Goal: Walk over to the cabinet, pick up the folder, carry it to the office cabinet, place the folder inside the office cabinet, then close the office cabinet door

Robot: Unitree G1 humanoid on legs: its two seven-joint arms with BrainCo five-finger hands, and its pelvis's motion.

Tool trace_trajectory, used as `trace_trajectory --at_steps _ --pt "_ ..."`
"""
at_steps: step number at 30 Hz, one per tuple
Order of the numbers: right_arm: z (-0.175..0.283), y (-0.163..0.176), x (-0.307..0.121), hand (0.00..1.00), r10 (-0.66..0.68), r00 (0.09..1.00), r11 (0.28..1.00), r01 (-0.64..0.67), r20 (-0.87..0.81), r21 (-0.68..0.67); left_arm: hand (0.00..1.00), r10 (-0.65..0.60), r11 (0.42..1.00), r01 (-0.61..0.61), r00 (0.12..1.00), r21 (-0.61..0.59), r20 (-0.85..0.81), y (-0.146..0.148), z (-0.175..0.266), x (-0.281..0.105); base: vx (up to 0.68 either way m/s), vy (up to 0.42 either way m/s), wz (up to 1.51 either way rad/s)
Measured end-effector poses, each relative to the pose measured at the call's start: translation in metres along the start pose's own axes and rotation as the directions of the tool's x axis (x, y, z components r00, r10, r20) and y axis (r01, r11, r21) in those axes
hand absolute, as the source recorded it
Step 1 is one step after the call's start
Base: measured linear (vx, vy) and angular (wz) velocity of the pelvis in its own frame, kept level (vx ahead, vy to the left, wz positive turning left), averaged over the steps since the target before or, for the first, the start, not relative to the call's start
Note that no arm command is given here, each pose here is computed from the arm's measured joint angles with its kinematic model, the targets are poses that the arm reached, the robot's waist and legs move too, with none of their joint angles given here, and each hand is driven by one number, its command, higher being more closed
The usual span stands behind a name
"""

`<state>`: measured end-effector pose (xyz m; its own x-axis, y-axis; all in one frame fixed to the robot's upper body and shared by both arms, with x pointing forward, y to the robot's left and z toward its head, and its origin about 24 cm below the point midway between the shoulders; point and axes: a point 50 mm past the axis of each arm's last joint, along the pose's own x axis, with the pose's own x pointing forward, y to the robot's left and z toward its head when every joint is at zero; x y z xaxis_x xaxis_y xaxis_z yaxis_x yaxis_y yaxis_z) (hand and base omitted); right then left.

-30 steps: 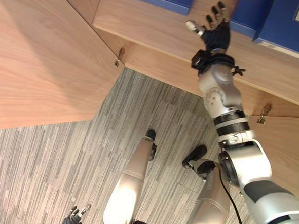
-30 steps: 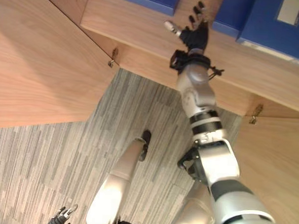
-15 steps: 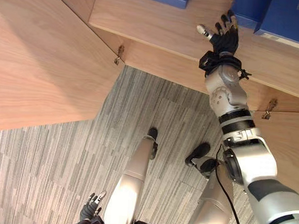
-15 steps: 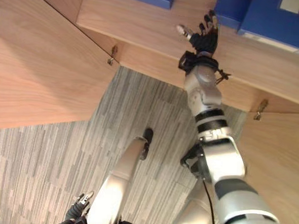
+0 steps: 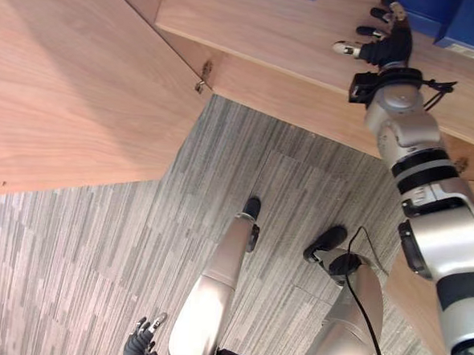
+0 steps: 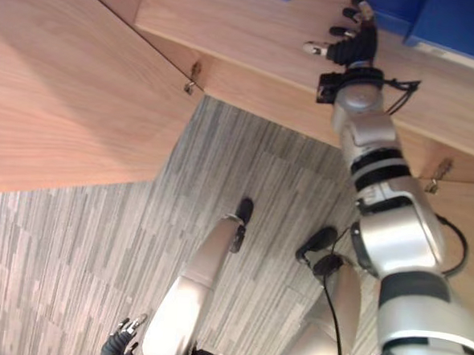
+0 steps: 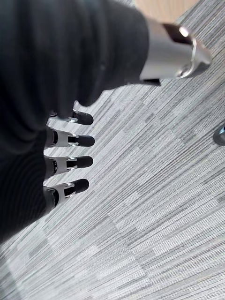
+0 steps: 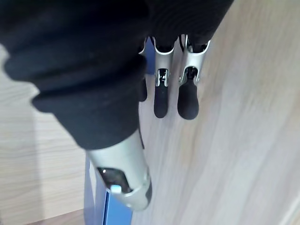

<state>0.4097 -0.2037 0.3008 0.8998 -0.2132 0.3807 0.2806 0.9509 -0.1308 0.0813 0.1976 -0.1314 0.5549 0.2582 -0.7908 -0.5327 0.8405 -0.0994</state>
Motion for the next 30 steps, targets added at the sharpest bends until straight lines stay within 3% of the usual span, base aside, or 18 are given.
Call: trace_trajectory --at_steps 8,9,10,12,13,15,16,21,26,30 --pt "0.018 -0.016 0.005 0.00 -0.039 0.999 0.968 0.032 0.023 0.248 0.00 0.040 0.998 -0.040 0.999 -0.046 0.002 0.005 0.002 0.003 0.00 0.015 0.03" --pt "0.021 -0.021 0.005 0.00 -0.056 0.998 0.934 0.046 0.018 0.355 0.00 0.035 0.998 -0.035 0.999 -0.048 -0.001 0.002 0.002 0.006 0.00 0.010 0.04" --pt "0.022 -0.029 0.006 0.00 -0.085 0.996 0.853 0.077 -0.008 0.516 0.00 0.029 0.998 -0.029 1.000 -0.055 0.001 -0.002 0.003 0.006 0.00 0.011 0.03" --pt "0.023 -0.041 0.005 0.00 -0.135 0.991 0.692 0.113 -0.026 0.713 0.00 0.023 0.997 -0.023 1.000 -0.069 -0.003 -0.007 0.001 0.006 0.00 0.008 0.02" --pt "0.022 -0.043 0.003 0.00 -0.155 0.987 0.549 0.120 -0.040 0.827 0.00 0.023 0.997 -0.024 1.000 -0.078 -0.017 -0.012 -0.002 0.007 0.00 0.017 0.04" --pt "0.021 -0.044 0.000 0.00 -0.185 0.981 0.402 0.125 -0.053 0.907 0.00 0.022 0.996 -0.023 1.000 -0.085 -0.021 -0.016 -0.002 0.008 0.00 0.019 0.11" --pt "0.022 -0.052 -0.002 0.00 -0.218 0.973 0.274 0.130 -0.070 0.953 0.00 0.020 0.996 -0.022 1.000 -0.089 -0.020 -0.019 -0.001 0.008 0.00 0.022 0.17" --pt "0.010 -0.056 -0.012 0.00 -0.308 0.939 0.006 0.164 -0.154 0.986 0.00 -0.009 0.997 0.010 1.000 -0.072 0.019 -0.028 0.012 0.010 0.01 0.043 0.08" --pt "0.007 -0.046 -0.015 0.00 -0.297 0.933 -0.064 0.191 -0.202 0.979 0.00 -0.033 0.997 0.037 0.998 -0.073 0.051 -0.031 0.023 0.012 0.01 0.025 -0.01" --pt "0.007 -0.040 -0.016 0.00 -0.296 0.934 -0.037 0.198 -0.200 0.979 0.00 -0.039 0.997 0.043 0.998 -0.068 0.053 -0.031 0.024 0.012 0.01 0.000 -0.01"
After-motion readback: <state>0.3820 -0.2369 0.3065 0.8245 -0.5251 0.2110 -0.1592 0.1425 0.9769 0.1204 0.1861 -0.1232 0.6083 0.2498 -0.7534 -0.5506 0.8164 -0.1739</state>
